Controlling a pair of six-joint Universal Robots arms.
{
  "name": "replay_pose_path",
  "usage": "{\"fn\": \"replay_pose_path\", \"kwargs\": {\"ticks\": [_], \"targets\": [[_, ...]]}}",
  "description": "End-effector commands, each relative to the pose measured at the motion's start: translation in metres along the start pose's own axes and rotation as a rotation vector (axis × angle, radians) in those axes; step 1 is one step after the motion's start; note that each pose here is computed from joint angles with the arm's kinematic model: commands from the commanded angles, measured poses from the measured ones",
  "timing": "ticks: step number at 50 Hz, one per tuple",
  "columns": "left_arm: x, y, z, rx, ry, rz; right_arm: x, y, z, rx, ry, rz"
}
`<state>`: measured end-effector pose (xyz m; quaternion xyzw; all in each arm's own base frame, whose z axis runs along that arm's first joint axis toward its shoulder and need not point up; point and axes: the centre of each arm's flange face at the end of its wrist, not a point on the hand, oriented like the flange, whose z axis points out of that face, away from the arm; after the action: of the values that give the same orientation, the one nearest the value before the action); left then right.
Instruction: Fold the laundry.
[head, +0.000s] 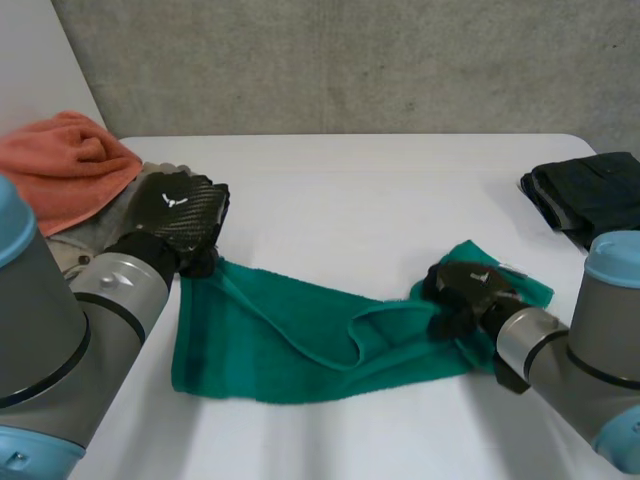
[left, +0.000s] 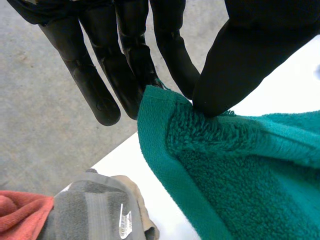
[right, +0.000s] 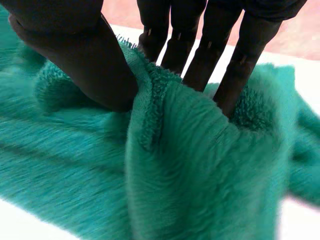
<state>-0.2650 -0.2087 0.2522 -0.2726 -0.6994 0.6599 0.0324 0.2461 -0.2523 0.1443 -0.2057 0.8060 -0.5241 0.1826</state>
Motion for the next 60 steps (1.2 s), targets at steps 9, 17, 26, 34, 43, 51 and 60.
{"fn": "replay_pose_path", "kwargs": {"ticks": [9, 17, 26, 34, 43, 51, 60], "targets": [[-0.059, -0.085, -0.035, 0.272, -0.189, -0.021, 0.015, -0.178, -0.117, 0.221, 0.224, -0.637], [-0.055, -0.071, -0.038, 0.170, -0.154, -0.009, 0.035, -0.150, -0.095, -0.096, 0.153, -0.743], [-0.025, 0.006, 0.028, -0.084, -0.063, 0.013, 0.043, -0.091, -0.035, -0.314, 0.055, -0.788], [-0.035, -0.046, 0.109, 0.178, -0.161, 0.111, 0.068, -0.131, 0.023, -0.060, 0.288, -0.876], [-0.080, -0.178, 0.108, 0.717, -0.410, 0.080, 0.070, -0.263, 0.012, 0.685, 0.623, -0.876], [-0.075, -0.172, 0.109, 0.729, -0.422, 0.062, 0.063, -0.254, 0.008, 0.702, 0.580, -0.864], [-0.045, -0.069, 0.101, 0.404, -0.273, 0.066, 0.060, -0.155, 0.021, 0.278, 0.331, -0.787]]}}
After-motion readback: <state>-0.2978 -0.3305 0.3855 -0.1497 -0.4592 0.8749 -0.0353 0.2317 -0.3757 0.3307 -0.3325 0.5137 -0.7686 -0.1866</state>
